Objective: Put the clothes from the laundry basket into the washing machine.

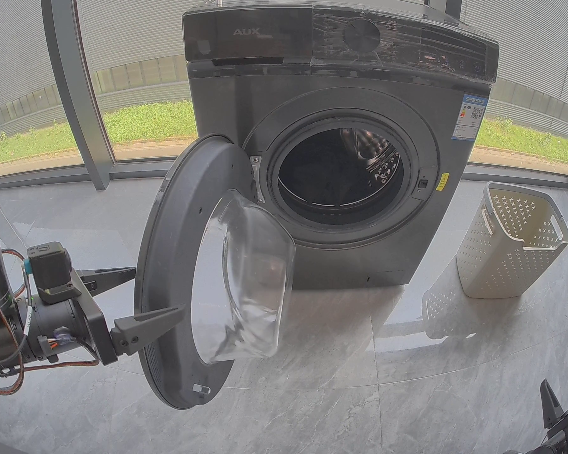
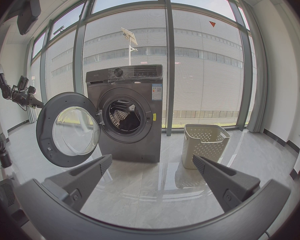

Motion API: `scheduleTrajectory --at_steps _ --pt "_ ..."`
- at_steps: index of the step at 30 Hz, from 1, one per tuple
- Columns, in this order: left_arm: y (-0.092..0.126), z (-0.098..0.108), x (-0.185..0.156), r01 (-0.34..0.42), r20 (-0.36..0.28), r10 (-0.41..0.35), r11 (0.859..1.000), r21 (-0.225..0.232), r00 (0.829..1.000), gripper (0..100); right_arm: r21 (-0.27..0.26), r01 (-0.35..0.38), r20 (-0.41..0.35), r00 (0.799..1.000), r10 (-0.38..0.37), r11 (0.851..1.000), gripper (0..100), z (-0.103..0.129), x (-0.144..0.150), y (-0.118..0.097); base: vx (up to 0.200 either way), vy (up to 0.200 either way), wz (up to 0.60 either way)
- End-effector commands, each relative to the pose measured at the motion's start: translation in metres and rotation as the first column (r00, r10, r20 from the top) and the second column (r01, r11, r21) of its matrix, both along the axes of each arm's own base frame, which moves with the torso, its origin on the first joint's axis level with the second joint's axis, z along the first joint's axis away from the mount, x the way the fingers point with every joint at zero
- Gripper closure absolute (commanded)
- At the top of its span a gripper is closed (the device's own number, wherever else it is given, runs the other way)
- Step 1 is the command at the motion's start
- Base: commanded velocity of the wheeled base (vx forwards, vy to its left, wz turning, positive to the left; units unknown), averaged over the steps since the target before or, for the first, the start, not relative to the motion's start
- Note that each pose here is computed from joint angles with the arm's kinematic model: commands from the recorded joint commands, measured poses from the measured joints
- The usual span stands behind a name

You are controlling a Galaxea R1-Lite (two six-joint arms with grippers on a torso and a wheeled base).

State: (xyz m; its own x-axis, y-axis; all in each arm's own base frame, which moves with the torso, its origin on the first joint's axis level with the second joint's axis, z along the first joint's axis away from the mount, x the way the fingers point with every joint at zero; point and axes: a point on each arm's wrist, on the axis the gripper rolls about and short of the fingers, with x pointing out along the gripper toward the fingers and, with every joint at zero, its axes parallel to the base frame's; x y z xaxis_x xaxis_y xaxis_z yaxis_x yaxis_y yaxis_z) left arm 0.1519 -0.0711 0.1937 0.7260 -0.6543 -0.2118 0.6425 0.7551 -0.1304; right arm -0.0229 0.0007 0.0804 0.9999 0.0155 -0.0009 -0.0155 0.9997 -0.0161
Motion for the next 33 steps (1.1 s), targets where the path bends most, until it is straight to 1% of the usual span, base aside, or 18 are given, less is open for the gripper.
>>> scheduleTrajectory --at_steps 1,4,6,8,9,11,14,16,17,18,22,24,27,29,31,33 --pt "-0.015 0.003 0.001 0.076 0.005 -0.076 0.997 -0.004 0.997 0 -0.002 -0.001 -0.010 1.000 0.001 1.000 0 -0.005 0.001 0.000 0.000 0.000 0.00" --pt "-0.027 0.005 0.003 0.130 0.009 -0.130 0.991 -0.010 0.991 0 -0.001 -0.001 -0.008 1.000 0.001 1.000 0 -0.005 0.001 0.000 0.000 0.000 0.00" --pt "-0.034 0.007 0.006 0.149 0.016 -0.148 0.988 -0.028 0.989 0 -0.001 -0.001 -0.008 1.000 0.001 1.000 0 -0.005 0.001 0.000 0.000 0.000 0.00" --pt "-0.037 0.009 0.006 0.158 0.024 -0.157 0.986 -0.049 0.987 0 -0.001 -0.001 -0.008 1.000 0.001 1.000 0 -0.005 0.001 0.000 0.000 0.000 0.00" --pt "-0.038 0.009 0.006 0.159 0.028 -0.157 0.984 -0.075 0.987 0 -0.001 -0.001 -0.008 1.000 0.001 1.000 0 -0.005 0.001 0.000 0.000 0.000 0.00" --pt "-0.037 0.008 0.005 0.149 0.028 -0.147 0.985 -0.084 0.989 0 -0.001 -0.001 -0.008 1.000 0.001 1.000 0 -0.005 0.001 0.000 0.000 0.000 0.00" --pt "-0.031 -0.001 0.001 0.127 0.008 -0.126 0.989 -0.070 0.992 0 -0.001 -0.001 -0.008 1.000 0.001 1.000 0 -0.005 0.001 0.000 0.000 0.000 0.00" --pt "-0.025 -0.006 0.001 0.088 -0.001 -0.088 0.995 -0.055 0.996 0 -0.001 -0.001 -0.008 1.000 0.001 1.000 0 -0.005 0.001 0.000 0.000 0.000 0.00" --pt "-0.019 -0.009 0.000 0.045 -0.006 -0.046 0.998 -0.050 0.999 0 -0.001 -0.001 -0.008 1.000 0.001 1.000 0 -0.005 0.001 0.000 0.000 0.000 0.00" --pt "-0.015 -0.010 -0.001 0.020 -0.005 -0.020 0.999 -0.047 1.000 0 -0.001 -0.001 -0.008 1.000 0.001 1.000 0 -0.005 0.001 0.000 0.000 0.000 0.00" --pt "-0.014 -0.014 0.005 -0.025 -0.017 0.025 0.999 -0.022 1.000 0 -0.001 -0.003 -0.008 1.000 0.003 1.000 0 -0.005 0.001 0.000 0.000 0.000 0.00" --pt "-0.019 -0.018 0.014 -0.039 -0.038 0.039 0.999 -0.005 0.999 0 -0.001 -0.003 -0.008 1.000 0.003 1.000 0 -0.005 0.001 0.000 0.000 0.000 0.00" --pt "-0.030 -0.022 0.032 -0.038 -0.059 0.038 0.999 0.012 0.998 0 -0.001 -0.003 -0.008 1.000 0.003 1.000 0 -0.005 0.001 0.000 0.000 0.000 0.00" --pt "-0.042 -0.024 0.045 -0.021 -0.067 0.021 1.000 0.005 0.998 0 -0.002 -0.003 -0.008 1.000 0.003 1.000 0 -0.005 0.001 0.000 0.000 0.000 0.00" --pt "-0.055 -0.026 0.060 -0.004 -0.058 0.004 1.000 -0.001 0.998 0 -0.002 -0.003 -0.008 1.000 0.003 1.000 0 -0.005 0.001 0.000 0.000 0.000 0.00" --pt "-0.062 -0.028 0.071 -0.004 -0.045 0.004 1.000 -0.008 0.999 0 -0.001 -0.003 -0.008 1.000 0.003 1.000 0 -0.005 0.001 0.000 0.000 0.000 0.00"
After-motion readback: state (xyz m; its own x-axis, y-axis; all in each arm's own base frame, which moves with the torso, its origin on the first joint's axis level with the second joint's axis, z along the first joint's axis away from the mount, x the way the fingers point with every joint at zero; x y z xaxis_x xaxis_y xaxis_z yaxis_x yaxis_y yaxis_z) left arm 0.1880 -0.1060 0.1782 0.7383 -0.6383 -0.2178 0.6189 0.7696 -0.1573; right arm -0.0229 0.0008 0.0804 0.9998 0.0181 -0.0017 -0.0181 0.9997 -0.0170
